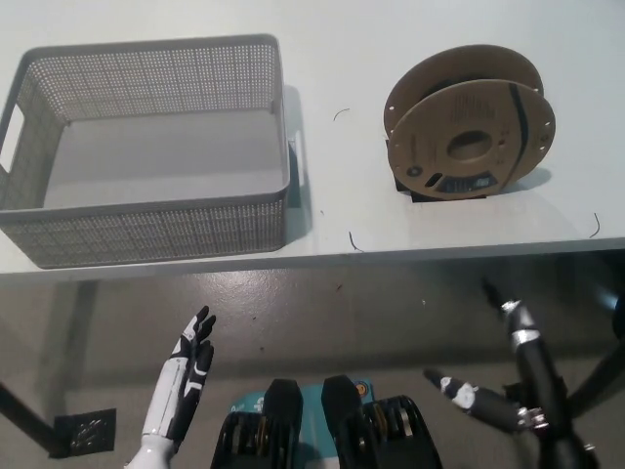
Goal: Use the right hand to pick up a 3d printing filament and place it into a container on the left side
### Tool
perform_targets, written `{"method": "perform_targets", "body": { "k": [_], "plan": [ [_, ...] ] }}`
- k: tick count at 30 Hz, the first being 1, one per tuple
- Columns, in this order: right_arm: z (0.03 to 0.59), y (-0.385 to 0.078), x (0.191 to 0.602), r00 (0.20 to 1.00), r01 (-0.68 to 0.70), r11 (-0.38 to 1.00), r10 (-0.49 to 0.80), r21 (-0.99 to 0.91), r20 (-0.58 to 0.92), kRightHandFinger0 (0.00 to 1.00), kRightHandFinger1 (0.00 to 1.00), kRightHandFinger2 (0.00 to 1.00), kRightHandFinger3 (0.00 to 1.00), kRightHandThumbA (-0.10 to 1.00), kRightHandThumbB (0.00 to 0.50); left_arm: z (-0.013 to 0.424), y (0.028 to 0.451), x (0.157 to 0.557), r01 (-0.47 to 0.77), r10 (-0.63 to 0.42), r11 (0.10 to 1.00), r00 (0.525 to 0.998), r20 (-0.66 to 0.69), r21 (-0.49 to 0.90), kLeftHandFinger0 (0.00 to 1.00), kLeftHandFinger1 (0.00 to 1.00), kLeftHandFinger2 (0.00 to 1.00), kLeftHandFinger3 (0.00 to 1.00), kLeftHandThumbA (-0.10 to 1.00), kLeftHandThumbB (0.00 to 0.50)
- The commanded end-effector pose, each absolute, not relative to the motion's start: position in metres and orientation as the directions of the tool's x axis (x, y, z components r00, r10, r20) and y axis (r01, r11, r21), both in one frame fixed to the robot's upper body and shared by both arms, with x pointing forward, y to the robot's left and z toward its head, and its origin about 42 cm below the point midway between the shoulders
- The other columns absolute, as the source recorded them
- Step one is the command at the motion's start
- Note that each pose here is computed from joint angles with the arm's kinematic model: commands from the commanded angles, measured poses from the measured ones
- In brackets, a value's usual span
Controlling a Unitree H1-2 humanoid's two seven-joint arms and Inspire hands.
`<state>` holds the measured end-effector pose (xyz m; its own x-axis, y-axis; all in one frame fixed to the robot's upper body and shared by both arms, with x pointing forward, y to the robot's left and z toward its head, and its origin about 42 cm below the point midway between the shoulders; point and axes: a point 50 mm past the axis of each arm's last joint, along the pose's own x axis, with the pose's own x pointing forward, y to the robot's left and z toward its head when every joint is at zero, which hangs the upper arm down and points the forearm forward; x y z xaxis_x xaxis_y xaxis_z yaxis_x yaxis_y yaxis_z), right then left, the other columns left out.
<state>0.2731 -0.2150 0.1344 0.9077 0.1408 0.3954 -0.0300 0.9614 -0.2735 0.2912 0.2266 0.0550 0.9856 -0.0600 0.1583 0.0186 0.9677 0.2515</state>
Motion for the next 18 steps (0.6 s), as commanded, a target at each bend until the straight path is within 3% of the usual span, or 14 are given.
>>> {"method": "perform_targets", "body": {
  "k": [1, 7, 9, 14, 16, 18],
  "plan": [
    [0.182, -0.241, 0.275, 0.85, 0.024, 0.947, 0.149, -0.32, 0.505, 1.0, 1.0, 1.0, 1.0, 1.0, 0.232, 0.077, 0.233, 0.296, 0.014, -0.092, 0.96, 0.96, 0.266, 0.281, 1.0, 1.0, 1.0, 1.0, 1.0, 0.157],
    [0.257, -0.29, 0.29, 0.828, 0.055, 0.893, 0.209, -0.447, 0.52, 1.0, 1.0, 1.0, 1.0, 1.0, 0.326, 0.085, 0.235, 0.299, 0.02, -0.108, 0.955, 0.953, 0.284, 0.294, 1.0, 1.0, 1.0, 1.0, 1.0, 0.176],
    [0.28, -0.305, 0.297, 0.82, 0.061, 0.87, 0.237, -0.49, 0.522, 1.0, 1.0, 1.0, 1.0, 1.0, 0.3, 0.084, 0.234, 0.298, 0.022, -0.109, 0.956, 0.953, 0.283, 0.294, 1.0, 1.0, 1.0, 1.0, 1.0, 0.178],
    [0.339, -0.345, 0.32, 0.844, 0.081, 0.769, 0.285, -0.634, 0.454, 1.0, 1.0, 1.0, 1.0, 1.0, 0.346, 0.079, 0.235, 0.292, 0.02, -0.107, 0.952, 0.956, 0.273, 0.305, 1.0, 1.0, 1.0, 1.0, 1.0, 0.151],
    [0.365, -0.362, 0.338, 0.86, 0.102, 0.695, 0.297, -0.712, 0.414, 1.0, 1.0, 1.0, 1.0, 1.0, 0.386, 0.078, 0.236, 0.293, 0.023, -0.114, 0.95, 0.955, 0.275, 0.312, 1.0, 1.0, 1.0, 1.0, 1.0, 0.132],
    [0.385, -0.372, 0.351, 0.884, 0.084, 0.661, 0.295, -0.745, 0.362, 1.0, 1.0, 1.0, 1.0, 1.0, 0.385, 0.078, 0.237, 0.292, 0.027, -0.114, 0.95, 0.958, 0.262, 0.312, 1.0, 1.0, 1.0, 1.0, 1.0, 0.135]
  ]
}}
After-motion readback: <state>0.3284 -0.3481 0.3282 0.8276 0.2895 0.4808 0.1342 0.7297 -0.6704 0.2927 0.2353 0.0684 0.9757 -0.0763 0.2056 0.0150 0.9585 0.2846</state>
